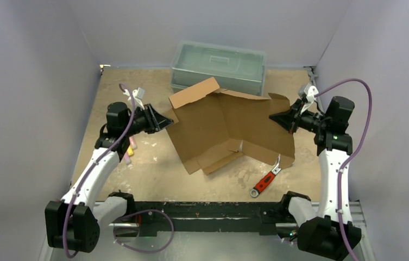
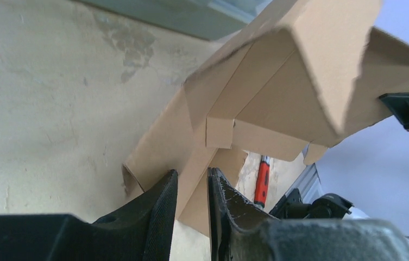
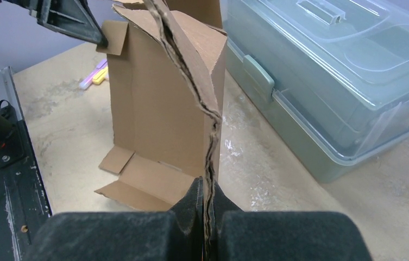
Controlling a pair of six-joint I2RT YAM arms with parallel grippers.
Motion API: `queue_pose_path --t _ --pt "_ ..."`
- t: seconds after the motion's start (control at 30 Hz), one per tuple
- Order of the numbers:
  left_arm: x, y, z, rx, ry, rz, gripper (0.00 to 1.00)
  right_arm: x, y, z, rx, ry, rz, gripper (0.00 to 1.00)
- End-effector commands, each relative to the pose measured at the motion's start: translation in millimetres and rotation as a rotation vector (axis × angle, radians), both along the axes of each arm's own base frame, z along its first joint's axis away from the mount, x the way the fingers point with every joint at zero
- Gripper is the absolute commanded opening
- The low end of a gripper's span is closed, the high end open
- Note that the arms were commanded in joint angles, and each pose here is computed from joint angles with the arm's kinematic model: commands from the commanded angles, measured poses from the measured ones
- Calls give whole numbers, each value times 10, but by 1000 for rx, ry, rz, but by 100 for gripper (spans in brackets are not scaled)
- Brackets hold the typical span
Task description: Fold the paper box
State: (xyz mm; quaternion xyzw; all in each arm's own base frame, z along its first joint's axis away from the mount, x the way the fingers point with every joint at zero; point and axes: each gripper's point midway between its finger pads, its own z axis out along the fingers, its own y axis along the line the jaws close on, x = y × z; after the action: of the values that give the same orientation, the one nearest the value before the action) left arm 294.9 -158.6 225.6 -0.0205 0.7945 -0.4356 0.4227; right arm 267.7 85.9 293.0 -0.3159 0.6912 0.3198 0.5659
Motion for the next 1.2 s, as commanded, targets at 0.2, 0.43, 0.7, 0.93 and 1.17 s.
queue_pose_path --t 0.2,0.43,0.7,0.93,1.17 --pt "-38 -14 413 57 -133 -27 33 -18 -11 71 -10 -31 -7 0" --pt "-297 108 1172 89 -422 17 69 34 -63 81 -38 -33 -35 0" --pt "206 114 1379 159 -373 36 78 44 -68 95 -51 -26 -22 0" --pt "560 -142 1157 185 -317 -136 79 37 -57 118 -48 -25 -9 0" --pt "531 -354 920 225 -294 -243 80 56 -51 138 -37 -11 4 0"
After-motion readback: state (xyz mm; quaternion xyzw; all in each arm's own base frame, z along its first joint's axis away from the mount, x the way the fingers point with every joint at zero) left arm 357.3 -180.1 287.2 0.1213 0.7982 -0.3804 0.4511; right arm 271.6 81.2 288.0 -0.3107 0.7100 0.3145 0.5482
